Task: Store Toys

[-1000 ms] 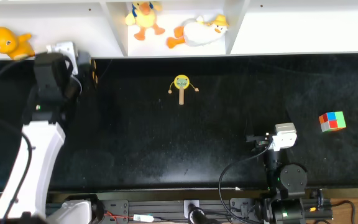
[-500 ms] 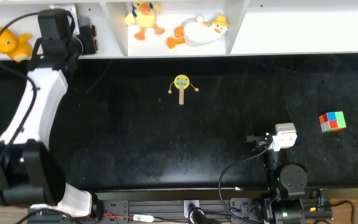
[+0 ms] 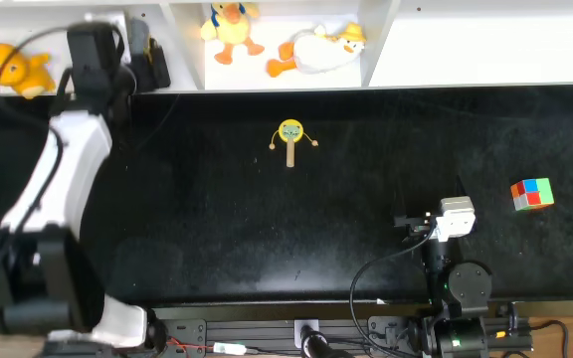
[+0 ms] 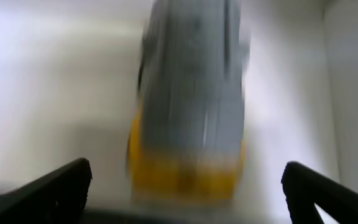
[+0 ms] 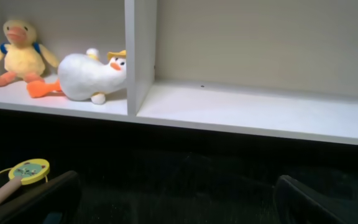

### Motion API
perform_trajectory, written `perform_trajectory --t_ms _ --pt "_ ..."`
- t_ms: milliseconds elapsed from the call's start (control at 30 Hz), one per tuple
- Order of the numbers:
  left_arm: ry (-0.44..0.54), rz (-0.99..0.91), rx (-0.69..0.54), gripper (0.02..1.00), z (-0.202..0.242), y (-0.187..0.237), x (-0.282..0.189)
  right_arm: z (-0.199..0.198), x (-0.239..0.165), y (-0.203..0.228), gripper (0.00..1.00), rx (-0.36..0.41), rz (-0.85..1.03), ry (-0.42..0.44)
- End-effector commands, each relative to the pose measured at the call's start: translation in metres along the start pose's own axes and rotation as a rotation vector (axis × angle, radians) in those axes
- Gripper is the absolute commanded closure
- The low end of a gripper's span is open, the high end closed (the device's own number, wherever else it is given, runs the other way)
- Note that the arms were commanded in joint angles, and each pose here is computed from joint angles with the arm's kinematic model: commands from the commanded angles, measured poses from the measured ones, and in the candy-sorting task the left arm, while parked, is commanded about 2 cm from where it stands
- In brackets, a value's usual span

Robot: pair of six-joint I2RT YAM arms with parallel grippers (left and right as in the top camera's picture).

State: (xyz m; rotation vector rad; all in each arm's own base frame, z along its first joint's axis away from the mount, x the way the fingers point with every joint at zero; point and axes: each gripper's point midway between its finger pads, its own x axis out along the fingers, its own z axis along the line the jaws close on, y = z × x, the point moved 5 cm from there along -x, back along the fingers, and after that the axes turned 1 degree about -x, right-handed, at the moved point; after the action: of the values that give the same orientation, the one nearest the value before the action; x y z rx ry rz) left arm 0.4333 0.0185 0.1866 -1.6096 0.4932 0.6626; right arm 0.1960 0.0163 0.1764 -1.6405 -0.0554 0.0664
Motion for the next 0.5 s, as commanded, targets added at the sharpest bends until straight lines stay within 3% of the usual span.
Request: perform_trajectory --t_ms 33,167,233,300,367,500 --pt "-0.019 -0.044 0.003 0.02 0.011 0.042 -0.059 0.0 0.0 0.004 0.005 0.011 -0.001 0.003" --pt "-0.052 -0.094 -0.001 0.02 0.024 0.098 -0.11 0.0 0.0 0.003 0.005 0.011 -0.001 0.003" --pt "-0.044 -0.222 -0.01 0.02 0.025 0.099 -0.129 0.0 0.0 0.003 0.007 0.011 -0.001 0.003" --pt "0.061 -0.474 0.057 0.023 0.013 0.098 -0.163 0.0 0.0 0.004 0.003 0.011 -0.001 0.003" --pt "0.103 -0.567 0.128 0.023 0.006 0.105 -0.174 0.0 0.0 0.003 0.003 0.011 -0.001 0.003" --pt "0.136 -0.677 0.142 0.02 0.005 0.123 -0.18 0.0 0.0 0.004 0.005 0.011 -0.001 0.003"
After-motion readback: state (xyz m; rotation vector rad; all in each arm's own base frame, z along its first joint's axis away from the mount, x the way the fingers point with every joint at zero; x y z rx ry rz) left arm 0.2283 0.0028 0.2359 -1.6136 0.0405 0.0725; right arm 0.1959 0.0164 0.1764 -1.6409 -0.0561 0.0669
